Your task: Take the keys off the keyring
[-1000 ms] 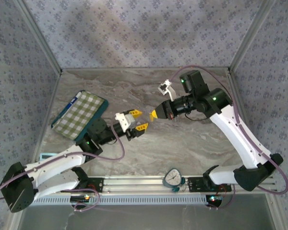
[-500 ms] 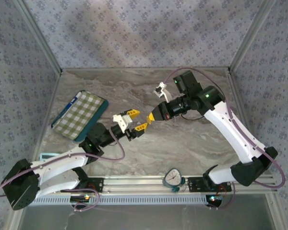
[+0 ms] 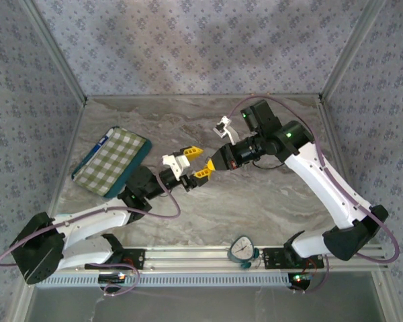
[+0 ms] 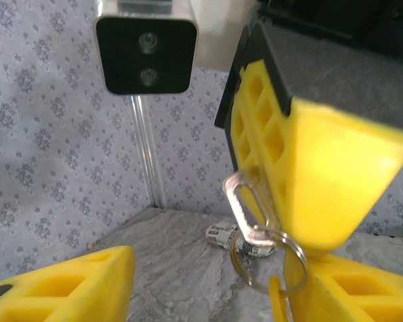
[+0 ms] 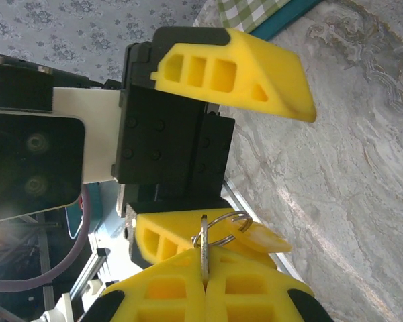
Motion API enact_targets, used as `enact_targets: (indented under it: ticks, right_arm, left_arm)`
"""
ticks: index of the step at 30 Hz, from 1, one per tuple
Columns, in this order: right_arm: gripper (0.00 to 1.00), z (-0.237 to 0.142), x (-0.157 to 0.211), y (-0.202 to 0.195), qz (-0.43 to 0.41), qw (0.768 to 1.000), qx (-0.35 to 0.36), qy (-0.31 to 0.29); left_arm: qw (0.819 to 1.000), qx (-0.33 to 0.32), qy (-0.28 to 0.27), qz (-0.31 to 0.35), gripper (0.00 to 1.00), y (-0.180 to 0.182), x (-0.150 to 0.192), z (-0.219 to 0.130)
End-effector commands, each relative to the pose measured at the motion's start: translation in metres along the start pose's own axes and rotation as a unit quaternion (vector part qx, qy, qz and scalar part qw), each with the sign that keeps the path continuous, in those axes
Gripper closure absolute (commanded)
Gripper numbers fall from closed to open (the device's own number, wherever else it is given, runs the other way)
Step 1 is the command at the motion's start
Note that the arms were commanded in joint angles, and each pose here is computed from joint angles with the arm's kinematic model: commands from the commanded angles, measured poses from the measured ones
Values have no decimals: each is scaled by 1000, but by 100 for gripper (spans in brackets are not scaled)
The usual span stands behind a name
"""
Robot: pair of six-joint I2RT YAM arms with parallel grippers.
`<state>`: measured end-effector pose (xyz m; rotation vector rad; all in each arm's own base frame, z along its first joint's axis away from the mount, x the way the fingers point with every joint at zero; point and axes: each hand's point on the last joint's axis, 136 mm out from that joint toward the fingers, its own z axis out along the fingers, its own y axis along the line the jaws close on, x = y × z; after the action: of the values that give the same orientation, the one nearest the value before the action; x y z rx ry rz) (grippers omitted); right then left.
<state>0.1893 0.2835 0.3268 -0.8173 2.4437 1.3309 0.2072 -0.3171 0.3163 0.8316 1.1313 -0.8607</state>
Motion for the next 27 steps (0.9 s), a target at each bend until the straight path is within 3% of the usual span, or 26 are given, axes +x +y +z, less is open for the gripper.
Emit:
enact_targets:
  ticks: [1, 22, 25, 27]
  right_arm:
    - [100, -5, 4, 10, 4, 1000, -10, 1]
    - [100, -11, -1, 20, -3, 1000, -25, -19]
    - [100, -12, -1, 22, -4, 999, -27, -22]
    - [100, -13, -1, 22, -5, 999, -28, -23]
  left_arm:
    - [999, 17, -38, 4, 39, -4, -26, 4]
    - [999, 14, -51, 12, 62, -2, -33, 9]
    - [998, 11, -53, 14, 72, -1, -35, 9]
    - [998, 9, -55, 14, 73, 0, -36, 10]
